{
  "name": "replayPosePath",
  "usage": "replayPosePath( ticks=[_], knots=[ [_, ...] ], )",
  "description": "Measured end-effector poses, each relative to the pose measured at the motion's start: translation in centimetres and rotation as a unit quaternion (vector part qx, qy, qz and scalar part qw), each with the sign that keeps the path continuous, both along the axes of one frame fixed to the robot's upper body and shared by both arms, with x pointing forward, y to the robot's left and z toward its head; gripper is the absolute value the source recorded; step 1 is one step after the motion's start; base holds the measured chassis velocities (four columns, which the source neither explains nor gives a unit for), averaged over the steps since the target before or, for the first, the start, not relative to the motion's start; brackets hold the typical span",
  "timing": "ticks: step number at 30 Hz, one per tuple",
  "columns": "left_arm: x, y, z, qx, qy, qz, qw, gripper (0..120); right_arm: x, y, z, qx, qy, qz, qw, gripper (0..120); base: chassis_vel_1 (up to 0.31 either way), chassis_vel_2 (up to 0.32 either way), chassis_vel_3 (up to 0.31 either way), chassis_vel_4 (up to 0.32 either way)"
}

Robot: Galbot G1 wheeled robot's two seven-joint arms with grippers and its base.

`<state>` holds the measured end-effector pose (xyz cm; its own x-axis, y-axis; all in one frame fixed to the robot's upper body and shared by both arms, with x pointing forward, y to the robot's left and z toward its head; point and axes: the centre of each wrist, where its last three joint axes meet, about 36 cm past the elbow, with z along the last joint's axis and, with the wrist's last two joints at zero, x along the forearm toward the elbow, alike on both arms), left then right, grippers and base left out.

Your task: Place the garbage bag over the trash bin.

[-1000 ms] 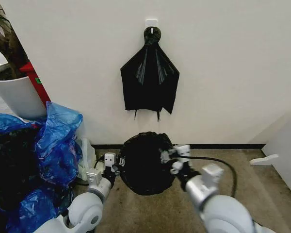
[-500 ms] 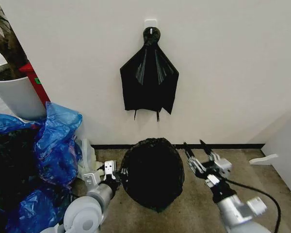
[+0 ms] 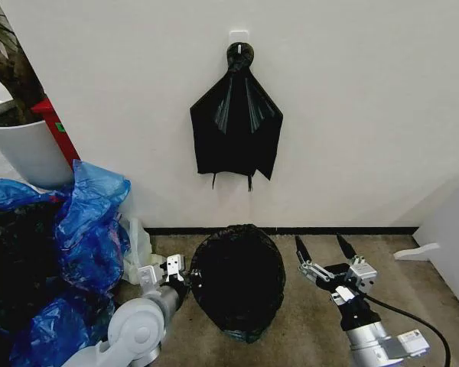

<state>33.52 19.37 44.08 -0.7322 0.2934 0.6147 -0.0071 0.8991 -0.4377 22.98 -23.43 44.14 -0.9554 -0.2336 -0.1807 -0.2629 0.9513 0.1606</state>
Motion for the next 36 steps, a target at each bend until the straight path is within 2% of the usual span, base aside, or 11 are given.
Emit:
replayPosePath(
  ticks=[8,17,21,24,27,28,34,36],
  knots=[
    [0.7,-1.1,-2.4,0.024,0.009,-0.004,0.9997,0,0.2,-0.2,1.3,-0.003,0.004,0.000,1.000,100,0.000,0.000,0.000,0.000],
    [0.9,-2.4,-4.1,0.020,0.015,-0.017,0.9995,0,0.9,0.2,2.8,-0.010,0.002,0.015,1.000,100,0.000,0.000,0.000,0.000],
    [1.0,-2.5,-4.7,0.027,0.002,-0.019,0.9994,14,1.0,0.3,3.0,-0.011,0.004,0.017,1.000,100,0.000,0.000,0.000,0.000],
    [1.0,-2.5,-5.0,0.033,-0.009,-0.021,0.9992,21,1.1,0.4,3.0,-0.008,0.009,0.015,1.000,100,0.000,0.000,0.000,0.000],
    [0.7,-2.3,-5.0,0.033,-0.018,-0.022,0.9990,36,1.3,0.4,3.3,-0.005,0.011,0.014,1.000,100,0.000,0.000,0.000,0.000],
    [0.7,-2.3,-5.0,0.033,-0.018,-0.022,0.9990,36,1.3,0.4,3.3,-0.005,0.011,0.014,1.000,100,0.000,0.000,0.000,0.000],
    [-0.2,-1.6,-3.8,0.029,-0.027,-0.022,0.9990,61,1.9,0.6,4.0,-0.003,0.003,0.020,1.000,100,0.000,0.000,0.000,0.000],
    [-0.2,-1.4,-3.6,0.026,-0.030,-0.023,0.9989,65,2.0,0.6,4.1,-0.002,0.002,0.021,1.000,100,0.000,0.000,0.000,0.000]
  ],
)
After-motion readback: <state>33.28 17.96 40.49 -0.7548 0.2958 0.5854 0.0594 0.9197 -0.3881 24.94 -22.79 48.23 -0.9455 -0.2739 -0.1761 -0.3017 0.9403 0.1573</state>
